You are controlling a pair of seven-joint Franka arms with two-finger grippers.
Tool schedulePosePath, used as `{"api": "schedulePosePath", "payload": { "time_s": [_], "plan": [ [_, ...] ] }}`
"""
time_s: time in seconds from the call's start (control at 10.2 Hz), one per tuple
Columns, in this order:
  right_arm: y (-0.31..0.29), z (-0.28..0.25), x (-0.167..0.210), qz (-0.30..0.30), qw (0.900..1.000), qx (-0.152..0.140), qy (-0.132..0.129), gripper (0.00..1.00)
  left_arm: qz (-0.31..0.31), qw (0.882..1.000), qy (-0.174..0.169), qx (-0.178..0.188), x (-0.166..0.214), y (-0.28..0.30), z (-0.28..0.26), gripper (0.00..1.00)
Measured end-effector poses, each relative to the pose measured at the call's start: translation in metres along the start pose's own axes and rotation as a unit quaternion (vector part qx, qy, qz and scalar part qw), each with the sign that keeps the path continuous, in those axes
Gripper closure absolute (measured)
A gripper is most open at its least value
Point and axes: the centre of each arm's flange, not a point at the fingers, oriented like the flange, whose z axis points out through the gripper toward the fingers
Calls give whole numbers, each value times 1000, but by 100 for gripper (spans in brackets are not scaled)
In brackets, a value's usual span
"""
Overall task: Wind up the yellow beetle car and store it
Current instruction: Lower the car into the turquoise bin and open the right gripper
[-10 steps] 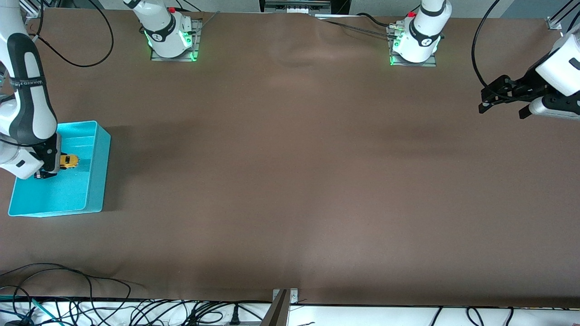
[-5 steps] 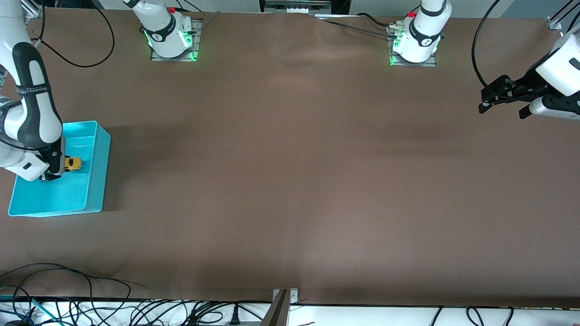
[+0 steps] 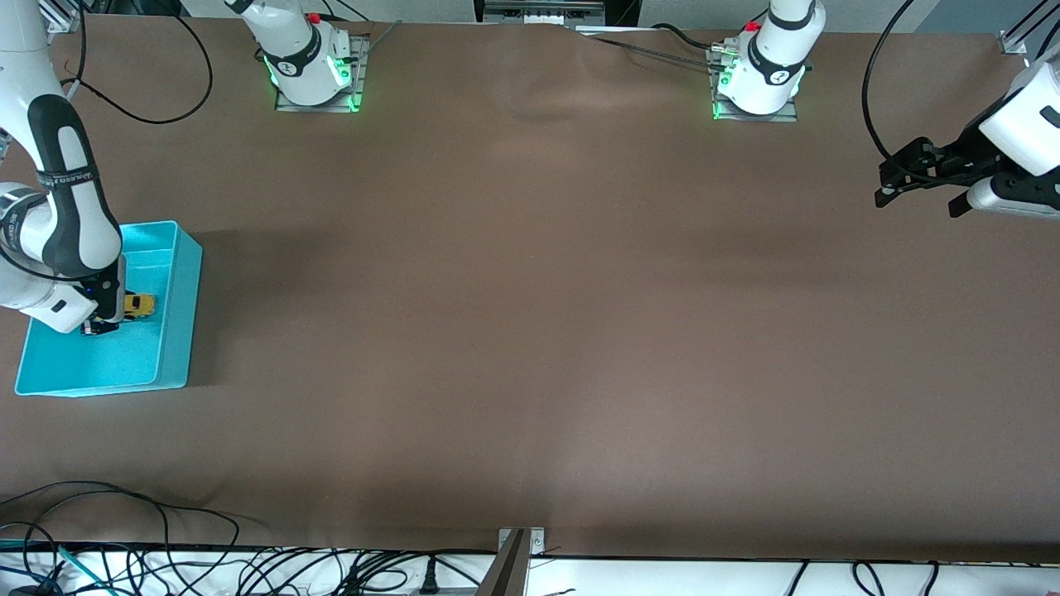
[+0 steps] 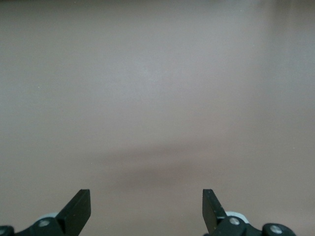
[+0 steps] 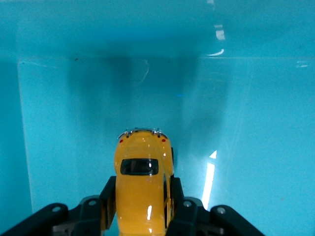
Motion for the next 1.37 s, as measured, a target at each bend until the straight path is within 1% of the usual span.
{"api": "schedulePosePath", "payload": {
  "time_s": [0.2, 0.29, 0.39, 0.69, 0.78, 0.88, 0.98, 1.18, 1.37],
  "plan": [
    [-2, 6, -3, 2, 1000, 0, 1, 53, 0, 1000, 0, 0, 0, 0, 0, 0],
    [-2, 6, -3, 2, 1000, 0, 1, 52, 0, 1000, 0, 0, 0, 0, 0, 0],
    [-1, 6, -3, 2, 1000, 0, 1, 47, 0, 1000, 0, 0, 0, 0, 0, 0],
    [-1, 6, -2, 1, 1000, -1, 2, 44, 0, 1000, 0, 0, 0, 0, 0, 0],
    [0, 5, -1, 1, 1000, -1, 2, 40, 0, 1000, 0, 0, 0, 0, 0, 0],
    [1, 4, 0, 0, 1000, -1, 3, 28, 0, 1000, 0, 0, 0, 0, 0, 0],
    [3, 0, 3, -2, 1000, 2, 7, 23, 0, 1000, 0, 0, 0, 0, 0, 0],
    [3, -17, 7, 3, 1000, 7, 23, 20, 0, 1000, 0, 0, 0, 0, 0, 0],
    [1, -41, 7, 11, 999, 9, 36, 15, 0, 1000, 0, 0, 0, 0, 0, 0]
  ]
}}
